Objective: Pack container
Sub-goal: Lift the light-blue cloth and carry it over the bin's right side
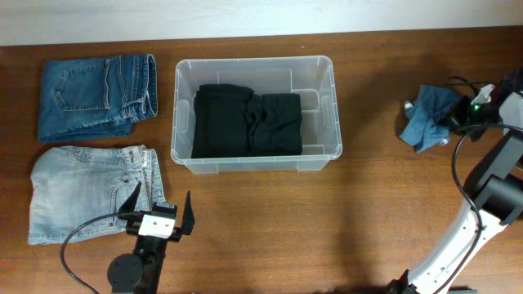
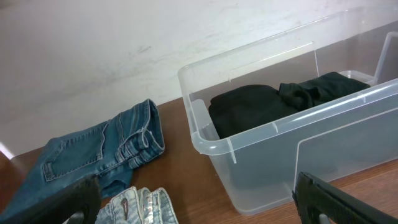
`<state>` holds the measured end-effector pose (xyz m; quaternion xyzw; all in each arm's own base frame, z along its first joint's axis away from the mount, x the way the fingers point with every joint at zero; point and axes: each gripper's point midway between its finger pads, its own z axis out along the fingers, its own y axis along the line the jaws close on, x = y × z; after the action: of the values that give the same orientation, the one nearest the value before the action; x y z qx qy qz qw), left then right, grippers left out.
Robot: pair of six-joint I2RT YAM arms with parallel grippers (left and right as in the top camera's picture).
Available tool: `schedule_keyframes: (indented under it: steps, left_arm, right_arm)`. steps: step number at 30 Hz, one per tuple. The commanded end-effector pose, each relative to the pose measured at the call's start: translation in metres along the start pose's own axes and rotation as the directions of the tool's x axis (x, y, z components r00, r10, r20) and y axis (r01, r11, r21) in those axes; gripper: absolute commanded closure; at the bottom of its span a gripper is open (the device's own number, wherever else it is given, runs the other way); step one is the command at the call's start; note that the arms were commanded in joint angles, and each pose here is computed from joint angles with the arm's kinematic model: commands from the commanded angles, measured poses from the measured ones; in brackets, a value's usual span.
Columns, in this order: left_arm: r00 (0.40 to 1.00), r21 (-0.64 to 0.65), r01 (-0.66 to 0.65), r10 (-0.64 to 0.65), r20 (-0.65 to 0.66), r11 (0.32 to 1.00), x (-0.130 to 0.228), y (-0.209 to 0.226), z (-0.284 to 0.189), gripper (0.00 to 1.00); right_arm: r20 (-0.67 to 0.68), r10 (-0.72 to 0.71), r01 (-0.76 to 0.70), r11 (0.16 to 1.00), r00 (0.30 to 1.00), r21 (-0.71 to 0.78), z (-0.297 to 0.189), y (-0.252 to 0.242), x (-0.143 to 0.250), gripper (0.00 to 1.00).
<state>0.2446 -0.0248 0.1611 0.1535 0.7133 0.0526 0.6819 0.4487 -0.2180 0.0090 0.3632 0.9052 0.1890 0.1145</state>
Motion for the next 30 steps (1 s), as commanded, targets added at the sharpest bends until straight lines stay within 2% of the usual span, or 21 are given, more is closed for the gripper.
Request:
schedule_keyframes:
  steps: [1,3,7,8,13,16,18,22,26,28,30]
  left_arm:
    - [1.0,-0.009,-0.008,0.008,-0.003,1.0,0.002,0.002,0.0,0.01]
    - [1.0,-0.009,-0.008,0.008,-0.003,1.0,0.002,0.002,0.0,0.01]
    - [1.0,-0.009,-0.008,0.008,-0.003,1.0,0.002,0.002,0.0,0.01]
    - [1.0,-0.009,-0.008,0.008,-0.003,1.0,0.002,0.002,0.0,0.01]
    - [1.0,-0.009,-0.008,0.008,-0.003,1.0,0.002,0.002,0.0,0.01]
    - [1.0,-0.009,-0.008,0.008,-0.003,1.0,0.002,0.002,0.0,0.01]
    - [1.0,-0.009,-0.008,0.008,-0.003,1.0,0.002,0.002,0.0,0.0]
    - [1.0,-0.009,-0.008,0.008,-0.003,1.0,0.002,0.002,0.0,0.01]
    - [1.0,-0.009,-0.008,0.008,-0.003,1.0,0.002,0.002,0.0,0.01]
    - [1.0,-0.009,-0.008,0.008,-0.003,1.0,0.002,0.002,0.0,0.01]
    - [1.0,-0.009,-0.008,0.008,-0.003,1.0,0.002,0.002,0.0,0.01]
  right_arm:
    - [-0.099,0.001,-0.015,0.989,0.995,-0.144,0.024,0.017,0.021,0.96]
    - [-0.085,-0.047,0.021,0.958,0.995,-0.286,0.007,0.043,0.018,0.96]
    - [-0.044,-0.08,0.053,0.894,0.996,-0.445,-0.033,0.08,0.014,0.96]
    - [0.003,-0.115,0.099,0.841,0.993,-0.532,-0.073,0.11,0.014,0.96]
    - [0.098,-0.17,0.196,0.795,0.98,-0.575,-0.146,0.15,0.027,0.96]
    - [0.157,-0.22,0.27,0.773,0.963,-0.574,-0.186,0.175,0.046,0.96]
    - [0.199,-0.281,0.344,0.742,0.939,-0.575,-0.219,0.204,0.075,0.96]
    - [0.21,-0.38,0.426,0.685,0.901,-0.59,-0.242,0.247,0.123,0.96]
    - [0.207,-0.506,0.52,0.62,0.837,-0.588,-0.242,0.289,0.174,0.96]
    - [0.197,-0.556,0.561,0.621,0.808,-0.548,-0.229,0.302,0.19,0.96]
    - [0.173,-0.62,0.629,0.662,0.765,-0.408,-0.197,0.309,0.204,0.96]
